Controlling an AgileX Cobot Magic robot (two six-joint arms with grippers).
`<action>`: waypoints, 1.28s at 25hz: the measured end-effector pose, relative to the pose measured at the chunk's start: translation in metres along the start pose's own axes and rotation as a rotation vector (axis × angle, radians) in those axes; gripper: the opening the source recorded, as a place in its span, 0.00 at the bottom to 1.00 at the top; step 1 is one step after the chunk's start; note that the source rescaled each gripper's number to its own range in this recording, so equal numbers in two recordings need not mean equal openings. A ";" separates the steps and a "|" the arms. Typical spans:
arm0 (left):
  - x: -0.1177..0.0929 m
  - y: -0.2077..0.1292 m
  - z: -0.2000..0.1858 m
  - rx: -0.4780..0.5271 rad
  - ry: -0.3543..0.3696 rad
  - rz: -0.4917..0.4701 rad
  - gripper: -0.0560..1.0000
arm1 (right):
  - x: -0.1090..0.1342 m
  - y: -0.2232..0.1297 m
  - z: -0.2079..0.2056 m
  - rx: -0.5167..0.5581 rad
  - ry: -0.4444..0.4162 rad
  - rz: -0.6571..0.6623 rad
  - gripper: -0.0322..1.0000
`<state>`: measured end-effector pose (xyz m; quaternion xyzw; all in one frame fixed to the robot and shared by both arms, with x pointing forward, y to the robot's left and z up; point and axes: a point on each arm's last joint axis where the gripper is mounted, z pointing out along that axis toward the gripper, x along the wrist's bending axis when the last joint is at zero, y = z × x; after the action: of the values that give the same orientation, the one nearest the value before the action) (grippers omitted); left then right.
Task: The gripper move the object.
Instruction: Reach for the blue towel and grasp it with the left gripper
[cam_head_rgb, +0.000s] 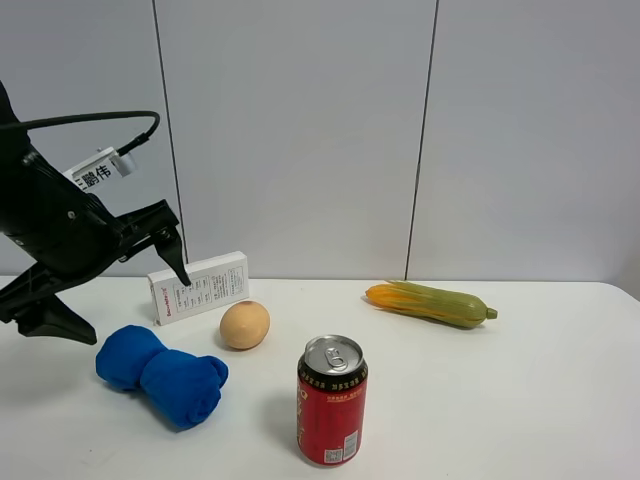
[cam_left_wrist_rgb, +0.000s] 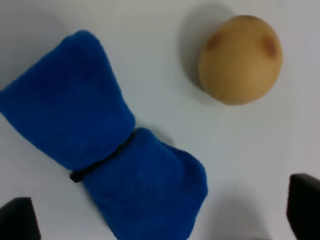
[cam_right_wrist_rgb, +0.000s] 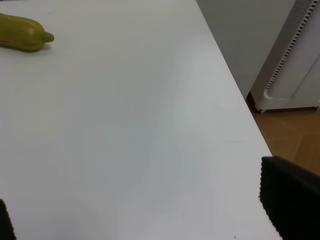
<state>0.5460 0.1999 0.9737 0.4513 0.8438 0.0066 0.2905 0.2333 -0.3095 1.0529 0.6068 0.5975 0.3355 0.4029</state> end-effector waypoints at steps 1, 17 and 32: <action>0.000 0.001 0.001 -0.006 -0.003 -0.038 1.00 | 0.000 0.000 0.000 0.000 0.000 0.000 1.00; 0.014 0.000 0.024 -0.007 0.118 -0.164 1.00 | 0.000 0.000 0.000 0.000 0.000 0.000 1.00; 0.011 -0.027 0.062 0.065 0.140 -0.190 1.00 | 0.000 0.000 0.000 0.000 0.000 0.000 1.00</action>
<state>0.5519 0.1767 0.9098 0.3771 0.9006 -0.0169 0.2156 0.2333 -0.3095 1.0529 0.6068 0.5975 0.3355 0.4029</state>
